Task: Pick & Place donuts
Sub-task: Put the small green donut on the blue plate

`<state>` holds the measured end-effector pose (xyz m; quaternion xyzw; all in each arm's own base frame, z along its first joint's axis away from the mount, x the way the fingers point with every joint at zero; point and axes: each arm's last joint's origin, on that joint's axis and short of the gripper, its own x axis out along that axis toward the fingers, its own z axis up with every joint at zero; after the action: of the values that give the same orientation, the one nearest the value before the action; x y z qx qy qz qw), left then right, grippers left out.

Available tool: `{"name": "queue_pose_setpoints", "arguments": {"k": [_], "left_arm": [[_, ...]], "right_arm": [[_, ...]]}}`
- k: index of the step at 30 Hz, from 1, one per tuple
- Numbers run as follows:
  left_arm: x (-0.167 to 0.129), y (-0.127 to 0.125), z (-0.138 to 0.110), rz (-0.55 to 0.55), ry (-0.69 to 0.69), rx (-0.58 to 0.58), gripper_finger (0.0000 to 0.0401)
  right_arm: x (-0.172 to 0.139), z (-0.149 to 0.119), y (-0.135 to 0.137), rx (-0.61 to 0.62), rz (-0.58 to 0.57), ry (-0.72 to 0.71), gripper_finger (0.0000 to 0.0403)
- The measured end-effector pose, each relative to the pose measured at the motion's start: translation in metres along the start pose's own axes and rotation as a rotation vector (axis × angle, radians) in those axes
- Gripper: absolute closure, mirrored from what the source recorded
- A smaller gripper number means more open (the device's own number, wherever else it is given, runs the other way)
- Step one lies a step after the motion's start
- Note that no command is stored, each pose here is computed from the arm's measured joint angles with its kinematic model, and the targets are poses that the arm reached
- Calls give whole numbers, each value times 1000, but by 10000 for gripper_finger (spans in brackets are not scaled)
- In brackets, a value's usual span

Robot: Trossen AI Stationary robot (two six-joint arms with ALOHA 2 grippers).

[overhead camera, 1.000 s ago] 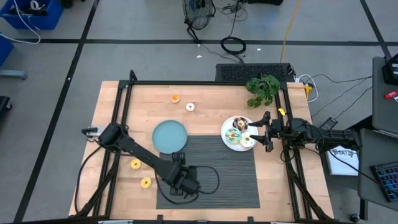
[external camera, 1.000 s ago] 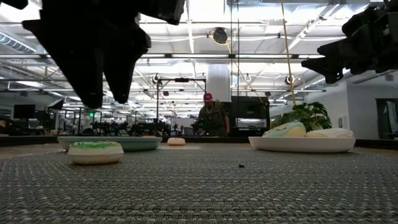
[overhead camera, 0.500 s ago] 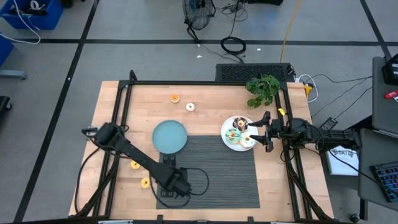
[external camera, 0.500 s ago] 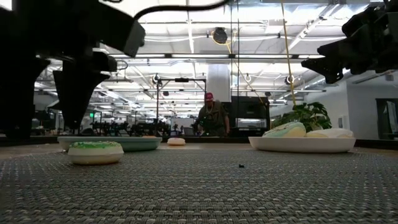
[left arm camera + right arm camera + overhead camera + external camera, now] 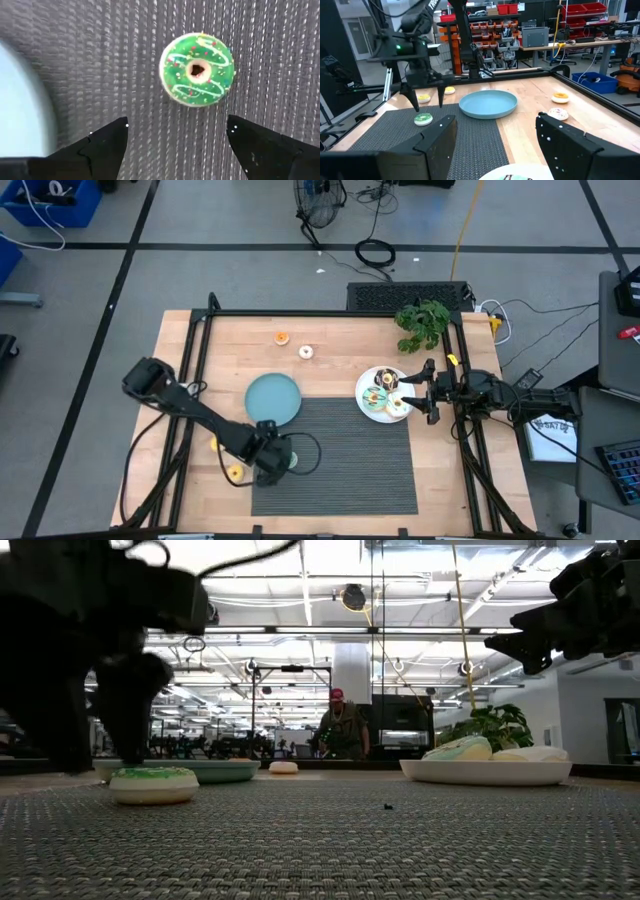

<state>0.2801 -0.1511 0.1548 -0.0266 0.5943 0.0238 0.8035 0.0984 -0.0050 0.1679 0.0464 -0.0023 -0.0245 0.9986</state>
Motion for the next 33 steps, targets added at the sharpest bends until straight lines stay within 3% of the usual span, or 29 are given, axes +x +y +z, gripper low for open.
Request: {"name": "queue_pose_setpoints", "arguments": {"k": [10, 15, 33], "left_arm": [[13, 3, 0, -42, -104, 2, 66], [12, 4, 1, -1, -135, 0, 66], [14, 2, 4, -9, -162, -50, 66]], "right_arm": [[0, 0, 0, 0, 0, 0, 151], [0, 0, 0, 0, 0, 0, 151], [0, 0, 0, 0, 1, 0, 151]]}}
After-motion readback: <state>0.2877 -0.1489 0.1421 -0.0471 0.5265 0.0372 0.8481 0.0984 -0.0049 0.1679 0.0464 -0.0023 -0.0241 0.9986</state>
